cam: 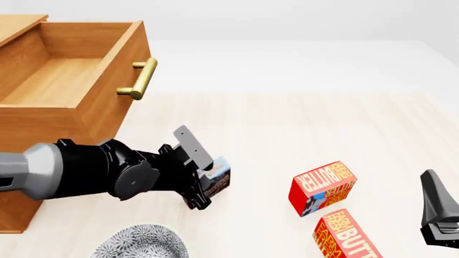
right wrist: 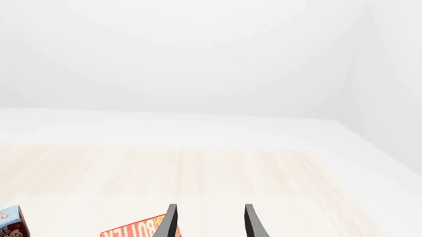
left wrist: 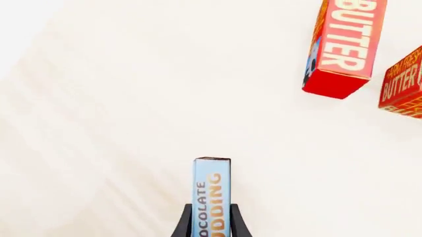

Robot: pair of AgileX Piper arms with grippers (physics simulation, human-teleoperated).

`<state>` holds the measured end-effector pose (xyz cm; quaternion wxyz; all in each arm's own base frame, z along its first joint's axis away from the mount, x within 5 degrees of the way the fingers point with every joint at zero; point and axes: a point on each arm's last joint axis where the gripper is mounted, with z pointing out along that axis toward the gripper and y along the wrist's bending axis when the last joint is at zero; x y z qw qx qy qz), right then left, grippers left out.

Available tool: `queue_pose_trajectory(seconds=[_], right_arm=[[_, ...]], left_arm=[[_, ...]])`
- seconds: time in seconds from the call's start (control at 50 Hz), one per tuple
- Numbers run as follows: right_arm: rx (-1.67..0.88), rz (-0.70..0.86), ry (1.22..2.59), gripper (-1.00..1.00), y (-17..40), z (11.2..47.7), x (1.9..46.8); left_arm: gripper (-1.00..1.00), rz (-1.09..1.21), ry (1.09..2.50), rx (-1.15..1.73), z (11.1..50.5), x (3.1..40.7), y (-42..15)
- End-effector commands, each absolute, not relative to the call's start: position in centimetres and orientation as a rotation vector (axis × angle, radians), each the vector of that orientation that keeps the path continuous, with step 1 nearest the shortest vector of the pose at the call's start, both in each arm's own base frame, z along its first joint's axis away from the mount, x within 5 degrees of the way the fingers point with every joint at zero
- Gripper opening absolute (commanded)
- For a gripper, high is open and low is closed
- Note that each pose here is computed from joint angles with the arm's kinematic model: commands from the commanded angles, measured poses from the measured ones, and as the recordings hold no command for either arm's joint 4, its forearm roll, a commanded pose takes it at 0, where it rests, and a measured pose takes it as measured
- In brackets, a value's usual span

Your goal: Put the chocolate pudding in the top drawer of the cabinet and close it.

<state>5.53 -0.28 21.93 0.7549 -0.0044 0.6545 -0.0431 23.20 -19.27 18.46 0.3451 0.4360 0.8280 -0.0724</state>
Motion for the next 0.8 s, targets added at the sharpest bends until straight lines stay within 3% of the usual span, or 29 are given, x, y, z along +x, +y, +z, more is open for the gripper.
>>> queue_pose_trajectory(seconds=[0.02, 0.4, 0.8], right_arm=[[-0.007, -0.076, 1.438, 1.0, -0.2, 21.8, 5.6], [-0.007, -0.076, 1.438, 1.0, -0.2, 21.8, 5.6], [-0.007, -0.076, 1.438, 1.0, -0.2, 21.8, 5.6]], left_arm=[[-1.0, -0.222, 2.101, 1.147, 20.3, 21.6, -19.5], [-1.0, -0.291, 2.016, 1.198, 23.6, 19.2, -20.9], [-1.0, -0.274, 1.863, 1.217, 28.2, 17.1, -18.6]])
